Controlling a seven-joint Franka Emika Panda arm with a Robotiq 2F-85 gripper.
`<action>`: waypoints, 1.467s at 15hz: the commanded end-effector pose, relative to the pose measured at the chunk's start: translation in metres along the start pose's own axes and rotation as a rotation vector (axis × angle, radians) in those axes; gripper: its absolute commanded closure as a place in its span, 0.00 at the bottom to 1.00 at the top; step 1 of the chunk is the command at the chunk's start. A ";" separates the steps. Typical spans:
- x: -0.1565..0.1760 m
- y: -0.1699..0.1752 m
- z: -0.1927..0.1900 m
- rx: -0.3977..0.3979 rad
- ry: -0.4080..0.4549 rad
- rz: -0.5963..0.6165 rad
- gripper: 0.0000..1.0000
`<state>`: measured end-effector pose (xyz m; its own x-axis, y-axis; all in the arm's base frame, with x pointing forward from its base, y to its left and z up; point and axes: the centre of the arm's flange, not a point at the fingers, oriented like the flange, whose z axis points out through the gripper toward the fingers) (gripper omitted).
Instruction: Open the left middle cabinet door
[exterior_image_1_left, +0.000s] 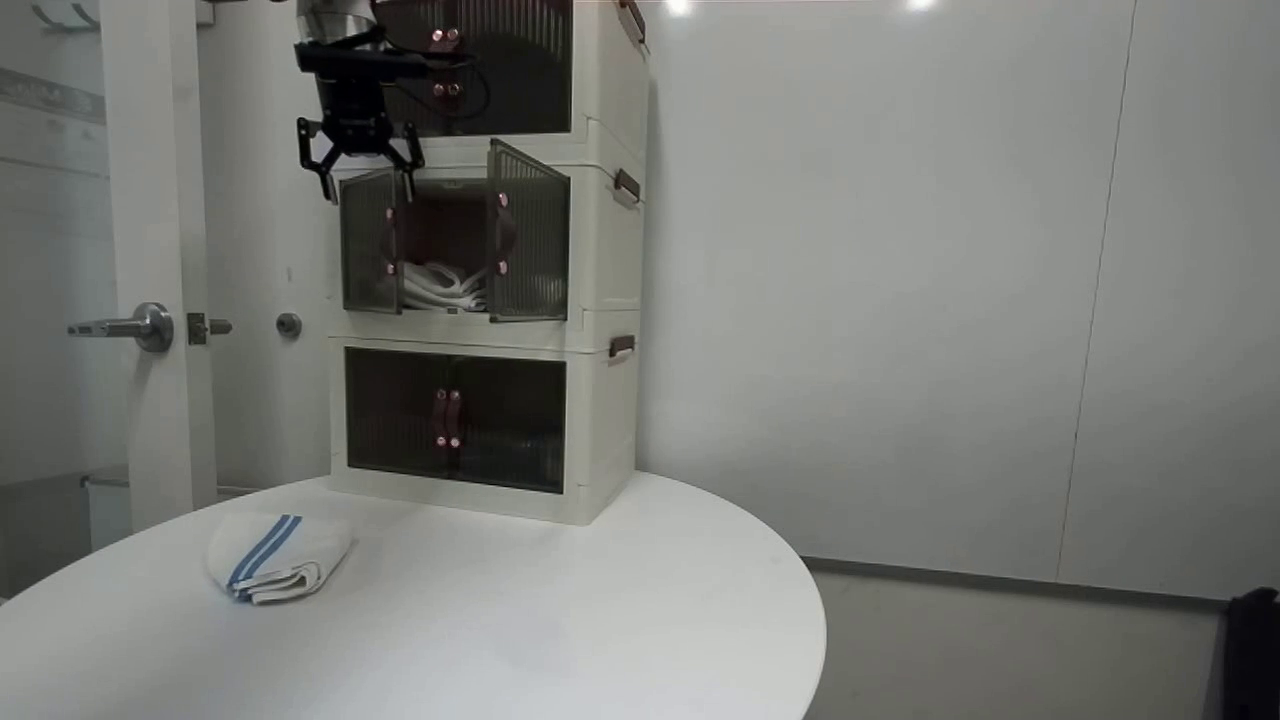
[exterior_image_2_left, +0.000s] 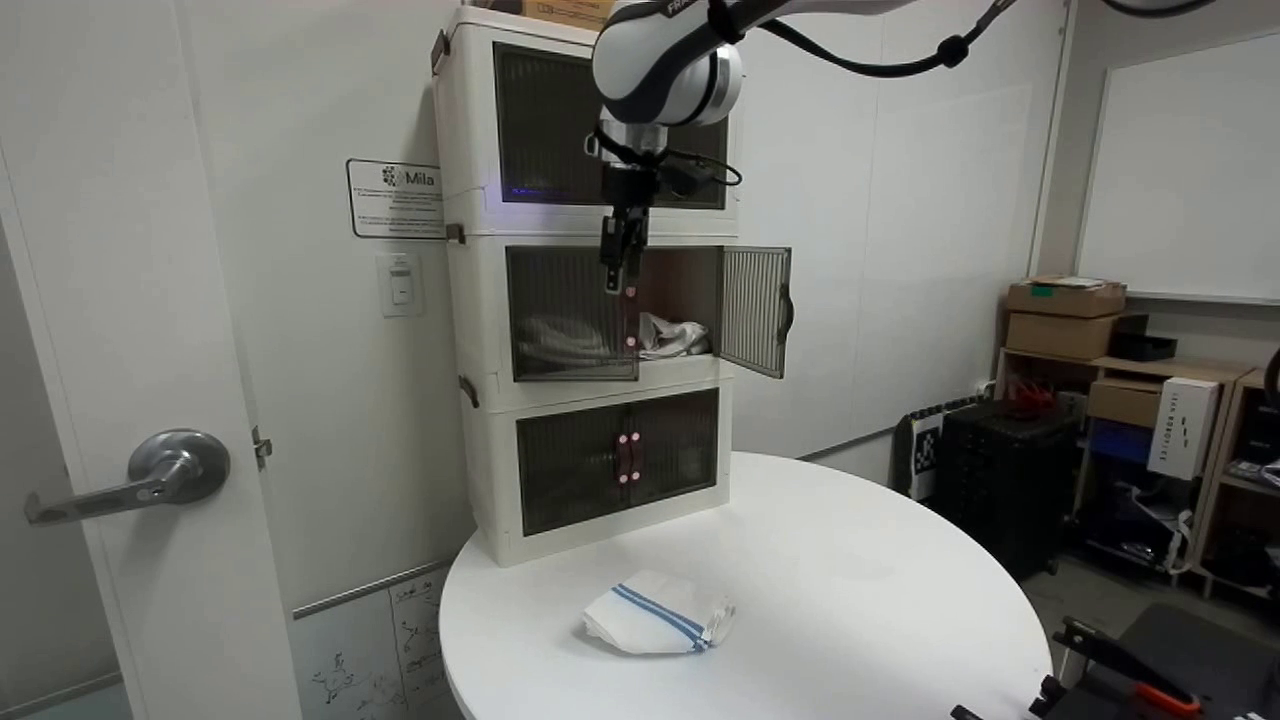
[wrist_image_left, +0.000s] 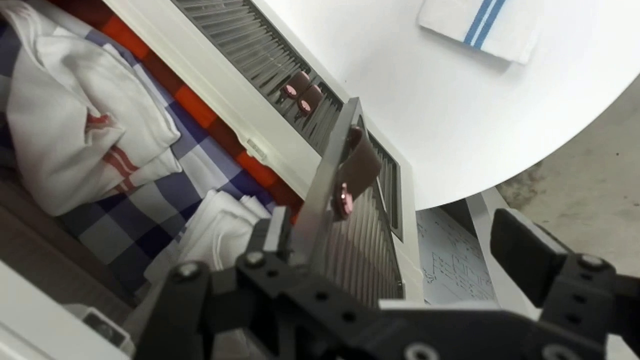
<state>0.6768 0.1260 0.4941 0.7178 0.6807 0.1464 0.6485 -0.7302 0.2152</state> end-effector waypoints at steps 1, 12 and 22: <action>0.016 0.001 -0.006 -0.039 0.003 -0.055 0.00; 0.041 -0.062 -0.020 0.029 0.046 0.085 0.00; 0.072 -0.113 -0.026 0.001 0.081 0.539 0.00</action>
<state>0.6454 0.2484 0.5024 0.8999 0.3461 0.2652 0.3310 -0.9382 0.1013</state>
